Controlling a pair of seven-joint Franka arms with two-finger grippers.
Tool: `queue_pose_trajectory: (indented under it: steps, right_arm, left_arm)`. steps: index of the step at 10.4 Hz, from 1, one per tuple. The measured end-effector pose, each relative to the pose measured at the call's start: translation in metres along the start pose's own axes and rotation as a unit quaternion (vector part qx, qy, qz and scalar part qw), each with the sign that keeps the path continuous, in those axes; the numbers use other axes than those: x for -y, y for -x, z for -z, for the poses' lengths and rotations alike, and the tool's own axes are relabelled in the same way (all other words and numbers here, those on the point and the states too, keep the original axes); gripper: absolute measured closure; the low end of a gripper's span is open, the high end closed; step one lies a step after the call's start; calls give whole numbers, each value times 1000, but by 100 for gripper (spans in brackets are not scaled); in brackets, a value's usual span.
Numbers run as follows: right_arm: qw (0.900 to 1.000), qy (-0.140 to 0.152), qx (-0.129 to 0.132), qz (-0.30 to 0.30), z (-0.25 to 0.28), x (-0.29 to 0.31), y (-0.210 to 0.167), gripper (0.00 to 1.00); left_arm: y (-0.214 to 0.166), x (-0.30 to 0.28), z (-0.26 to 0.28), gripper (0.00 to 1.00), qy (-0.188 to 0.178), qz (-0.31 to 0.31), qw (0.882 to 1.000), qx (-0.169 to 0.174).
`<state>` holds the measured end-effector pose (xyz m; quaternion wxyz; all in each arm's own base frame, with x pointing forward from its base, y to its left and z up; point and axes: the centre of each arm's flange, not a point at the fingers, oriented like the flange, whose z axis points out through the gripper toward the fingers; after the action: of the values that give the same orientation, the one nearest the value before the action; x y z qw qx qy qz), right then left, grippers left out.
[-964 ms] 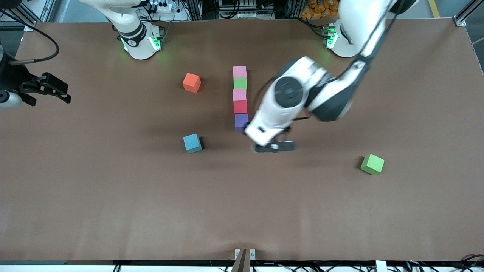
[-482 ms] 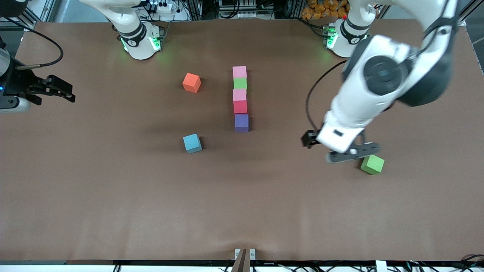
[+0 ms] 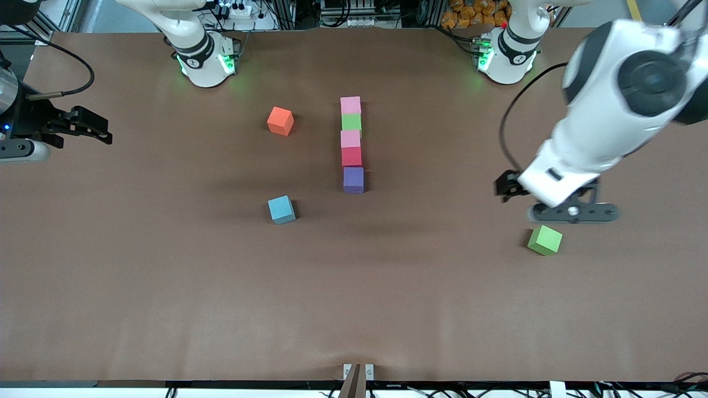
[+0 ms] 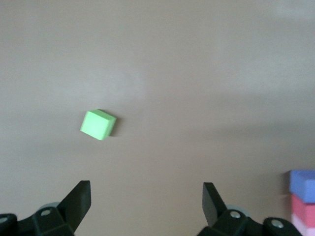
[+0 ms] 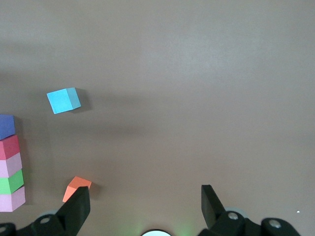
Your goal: Arrange blocks into number 1
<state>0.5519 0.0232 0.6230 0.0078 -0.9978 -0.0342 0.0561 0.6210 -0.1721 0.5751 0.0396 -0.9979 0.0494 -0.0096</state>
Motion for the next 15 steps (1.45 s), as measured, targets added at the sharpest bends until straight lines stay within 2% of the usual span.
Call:
queue_pose_trajectory:
  steps: [2,4,15]
  right_arm:
    - [1000,0,1,0,-1,0,-1,0]
    - [1000,0,2,1,-1,1,-1,0]
    - [1000,-1,3,1,-5,1,-5,0]
  left_arm:
    - [16,65,33,0,18,-14,1000,2]
    - [38,100,58,0,25,-4,1000,4]
    - [88,110,76,0,19,13,1000,3]
